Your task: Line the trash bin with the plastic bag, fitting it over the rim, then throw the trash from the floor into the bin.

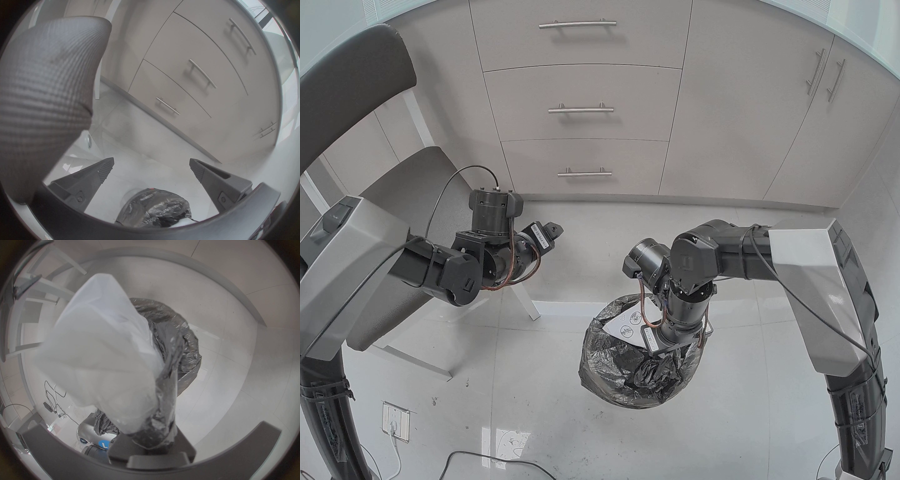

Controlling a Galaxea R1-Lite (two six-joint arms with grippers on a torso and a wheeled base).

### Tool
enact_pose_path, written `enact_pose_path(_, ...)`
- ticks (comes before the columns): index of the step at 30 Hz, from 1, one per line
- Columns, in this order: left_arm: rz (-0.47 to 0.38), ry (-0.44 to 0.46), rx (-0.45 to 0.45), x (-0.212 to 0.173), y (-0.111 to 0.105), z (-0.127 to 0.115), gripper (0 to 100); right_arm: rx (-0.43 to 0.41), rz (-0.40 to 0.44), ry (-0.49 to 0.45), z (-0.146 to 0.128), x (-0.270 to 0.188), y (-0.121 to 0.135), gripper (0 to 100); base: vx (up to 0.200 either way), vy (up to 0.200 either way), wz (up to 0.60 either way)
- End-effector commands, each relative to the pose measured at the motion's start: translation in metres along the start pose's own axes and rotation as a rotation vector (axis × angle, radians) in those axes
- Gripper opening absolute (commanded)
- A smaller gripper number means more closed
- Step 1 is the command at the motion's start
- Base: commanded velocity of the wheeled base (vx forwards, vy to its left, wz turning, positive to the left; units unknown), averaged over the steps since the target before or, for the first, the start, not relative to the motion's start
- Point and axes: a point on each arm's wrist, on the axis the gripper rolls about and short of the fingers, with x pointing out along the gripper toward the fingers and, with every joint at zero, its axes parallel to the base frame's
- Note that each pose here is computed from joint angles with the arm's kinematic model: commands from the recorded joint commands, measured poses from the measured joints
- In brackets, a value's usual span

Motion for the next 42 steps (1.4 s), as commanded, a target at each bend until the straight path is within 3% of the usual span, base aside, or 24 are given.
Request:
enact_pose_path(1,-0.047,-0.005,-0.004,-0.02,-0.015,0.005,100,-0.007,-0.011,0.028,-0.002,0.014,0.004,0,0.0,0.0,0.0)
enact_pose_path(15,-0.169,0.027,-0.009,-0.07,-0.045,0.003,100,-0.004,-0.02,-0.021,0.003,0.02,0.006,0,0.0,0.0,0.0)
enact_pose_path(24,-0.172,0.03,-0.006,-0.07,-0.045,0.001,100,-0.02,-0.041,-0.116,0.012,0.024,0.009,0,0.0,0.0,0.0)
enact_pose_path(33,-0.172,0.03,-0.006,-0.07,-0.045,0.001,100,-0.029,-0.056,-0.118,0.012,0.029,0.011,0,0.0,0.0,0.0)
enact_pose_path(34,-0.172,0.03,-0.006,-0.07,-0.045,0.001,100,-0.029,-0.056,-0.118,0.012,0.029,0.011,100,0.0,0.0,0.0)
enact_pose_path(42,-0.172,0.03,-0.006,-0.07,-0.045,0.001,100,-0.019,-0.055,-0.133,0.014,0.031,0.011,100,0.0,0.0,0.0)
